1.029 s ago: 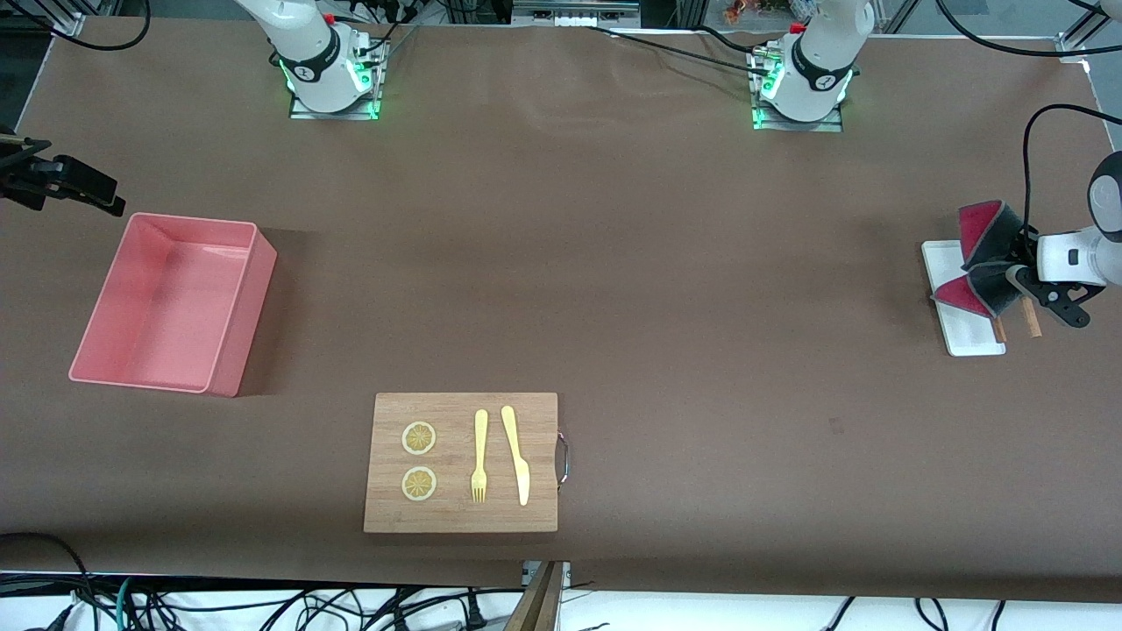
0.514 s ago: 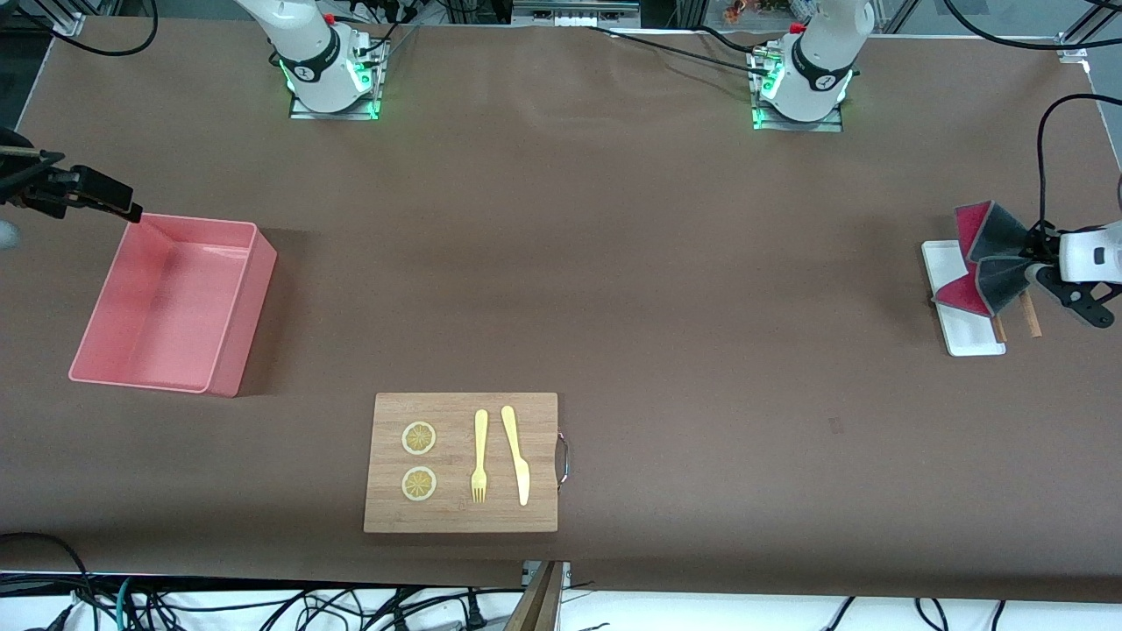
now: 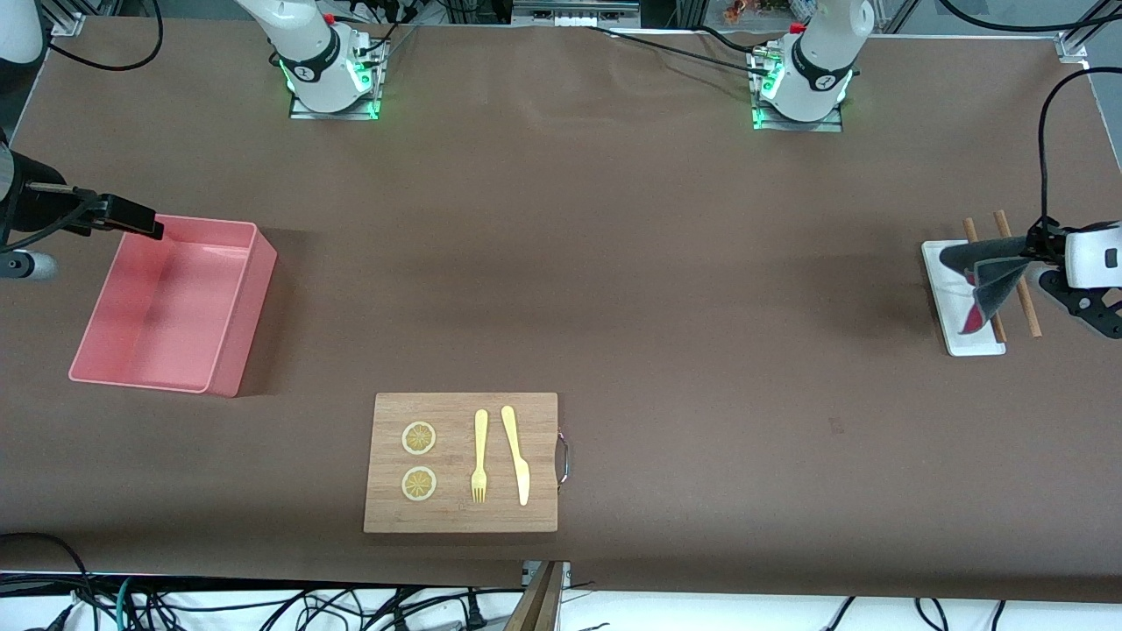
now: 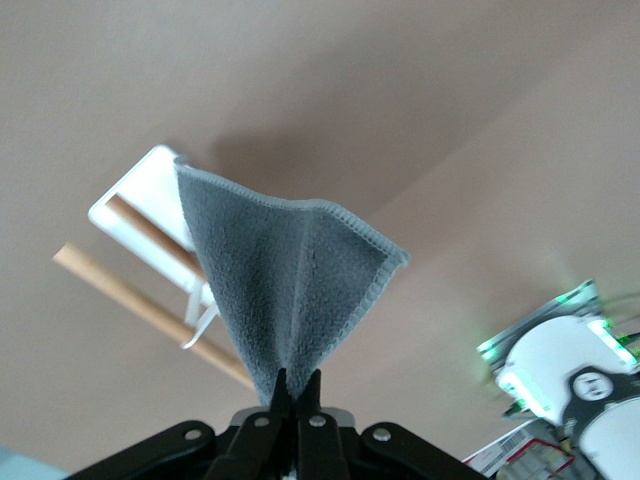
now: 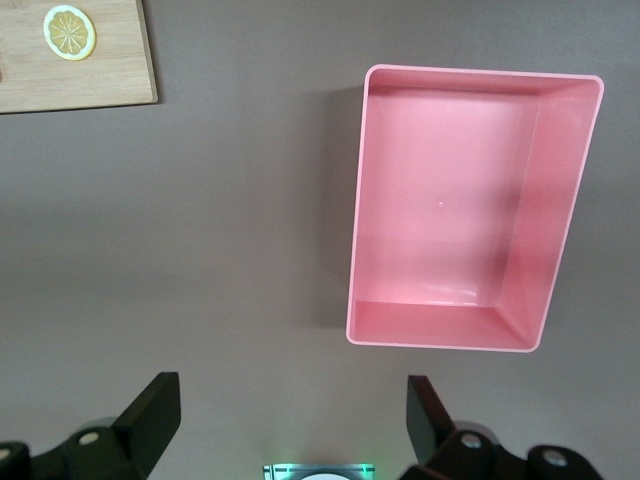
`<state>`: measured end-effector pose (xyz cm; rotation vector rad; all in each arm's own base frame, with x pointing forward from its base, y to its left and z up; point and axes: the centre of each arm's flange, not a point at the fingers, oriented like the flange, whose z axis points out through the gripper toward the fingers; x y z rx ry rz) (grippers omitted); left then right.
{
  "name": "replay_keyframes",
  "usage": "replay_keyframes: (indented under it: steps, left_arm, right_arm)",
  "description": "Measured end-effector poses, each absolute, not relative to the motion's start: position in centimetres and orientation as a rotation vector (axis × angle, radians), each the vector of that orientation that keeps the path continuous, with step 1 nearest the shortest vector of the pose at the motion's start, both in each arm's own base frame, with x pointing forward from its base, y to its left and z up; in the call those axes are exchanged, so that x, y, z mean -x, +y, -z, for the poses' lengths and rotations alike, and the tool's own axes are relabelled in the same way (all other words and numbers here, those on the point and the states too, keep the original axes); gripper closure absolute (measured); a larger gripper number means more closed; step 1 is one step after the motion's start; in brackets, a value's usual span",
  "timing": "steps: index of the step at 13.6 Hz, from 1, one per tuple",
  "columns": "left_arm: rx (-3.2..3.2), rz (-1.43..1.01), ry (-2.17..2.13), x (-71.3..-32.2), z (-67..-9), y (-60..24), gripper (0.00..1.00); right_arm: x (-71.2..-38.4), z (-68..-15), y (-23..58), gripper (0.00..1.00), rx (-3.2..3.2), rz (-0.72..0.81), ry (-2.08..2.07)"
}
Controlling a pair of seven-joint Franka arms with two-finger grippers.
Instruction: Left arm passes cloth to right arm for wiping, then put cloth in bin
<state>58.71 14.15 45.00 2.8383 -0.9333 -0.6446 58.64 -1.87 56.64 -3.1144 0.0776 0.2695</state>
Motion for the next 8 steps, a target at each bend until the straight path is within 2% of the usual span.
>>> replay_keyframes:
  steps: [4, 8]
  left_arm:
    - [-2.769, 0.598, -0.766, -60.0, -48.1, 4.2, 0.96]
    - [-2.625, 0.620, -0.419, -60.4, -47.5, -8.4, 0.96]
  right_arm:
    - [-58.8, -56.4, 0.5, 0.00, 3.055, -0.282, 0.271]
    - [-59.4, -55.2, 4.3, 0.00, 2.934, -0.335, 0.514]
